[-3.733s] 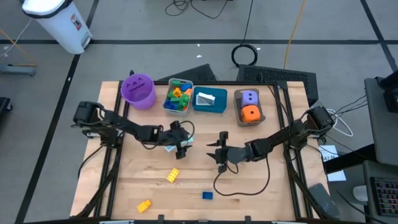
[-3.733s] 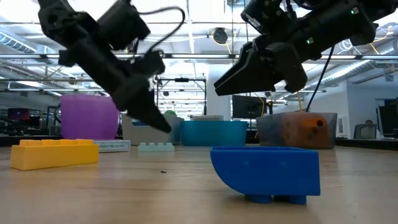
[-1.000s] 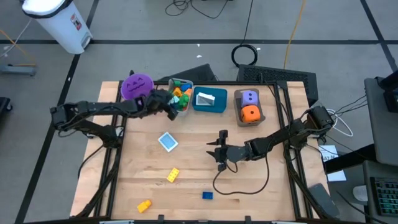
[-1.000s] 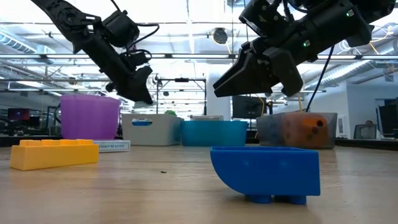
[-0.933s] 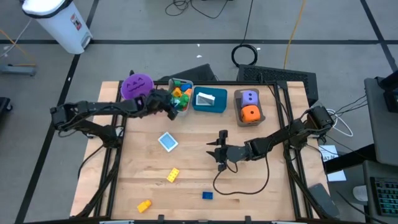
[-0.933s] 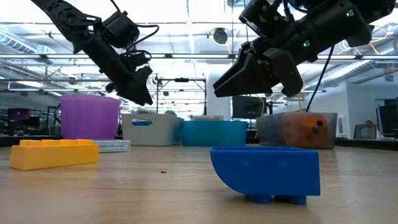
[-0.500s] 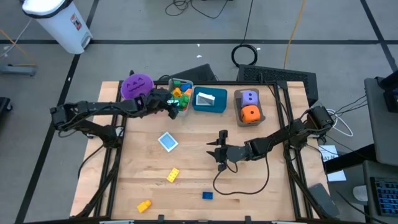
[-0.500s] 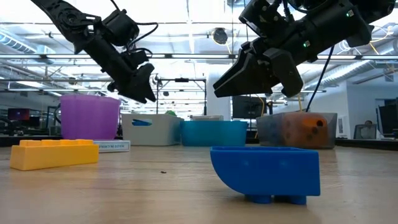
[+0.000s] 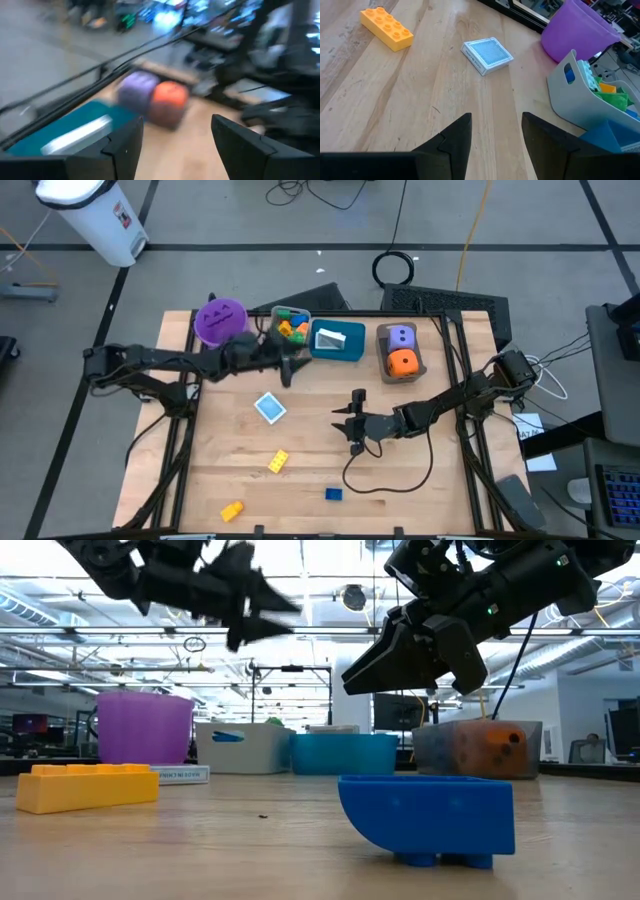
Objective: Pick & Place Toys
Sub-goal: Put the dark blue game piece into the gray bin
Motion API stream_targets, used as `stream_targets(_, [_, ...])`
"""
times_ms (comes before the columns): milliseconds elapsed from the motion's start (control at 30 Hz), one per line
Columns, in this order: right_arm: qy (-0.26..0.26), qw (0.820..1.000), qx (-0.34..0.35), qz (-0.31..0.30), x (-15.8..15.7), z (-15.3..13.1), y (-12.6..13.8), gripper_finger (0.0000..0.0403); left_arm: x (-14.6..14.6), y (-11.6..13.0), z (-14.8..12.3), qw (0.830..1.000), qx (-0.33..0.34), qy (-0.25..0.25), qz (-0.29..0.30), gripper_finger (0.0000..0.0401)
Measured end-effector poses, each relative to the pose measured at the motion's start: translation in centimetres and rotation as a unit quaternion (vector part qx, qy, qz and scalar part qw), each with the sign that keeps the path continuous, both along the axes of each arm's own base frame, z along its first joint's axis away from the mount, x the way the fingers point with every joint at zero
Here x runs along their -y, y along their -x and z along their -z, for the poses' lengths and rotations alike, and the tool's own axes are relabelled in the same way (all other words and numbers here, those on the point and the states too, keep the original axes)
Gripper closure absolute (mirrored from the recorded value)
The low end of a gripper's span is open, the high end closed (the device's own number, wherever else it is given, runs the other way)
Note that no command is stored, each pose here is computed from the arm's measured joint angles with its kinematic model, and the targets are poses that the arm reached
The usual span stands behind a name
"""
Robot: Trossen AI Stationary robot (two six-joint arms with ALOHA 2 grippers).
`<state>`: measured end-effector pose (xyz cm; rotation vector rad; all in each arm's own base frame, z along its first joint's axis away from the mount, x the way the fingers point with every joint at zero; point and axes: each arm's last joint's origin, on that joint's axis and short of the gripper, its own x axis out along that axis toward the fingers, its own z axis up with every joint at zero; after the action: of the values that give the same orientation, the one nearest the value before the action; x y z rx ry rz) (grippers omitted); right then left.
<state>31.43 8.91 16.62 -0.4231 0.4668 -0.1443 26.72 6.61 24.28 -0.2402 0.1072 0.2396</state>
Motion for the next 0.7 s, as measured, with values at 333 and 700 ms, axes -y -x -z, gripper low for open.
stream_targets(333, [0.0, 1.0, 0.0, 0.0, 0.0, 0.0, 0.0, 0.0236, 8.8, -1.6, -1.0, 0.979, 0.094, -0.079, 0.164, 0.0158])
stream_targets(700, [0.0, 1.0, -0.001, 0.0, 0.0, 0.1, 0.0, 0.0235, 16.0, -2.3, 2.5, 0.955, 0.072, -0.065, 0.281, 0.0158])
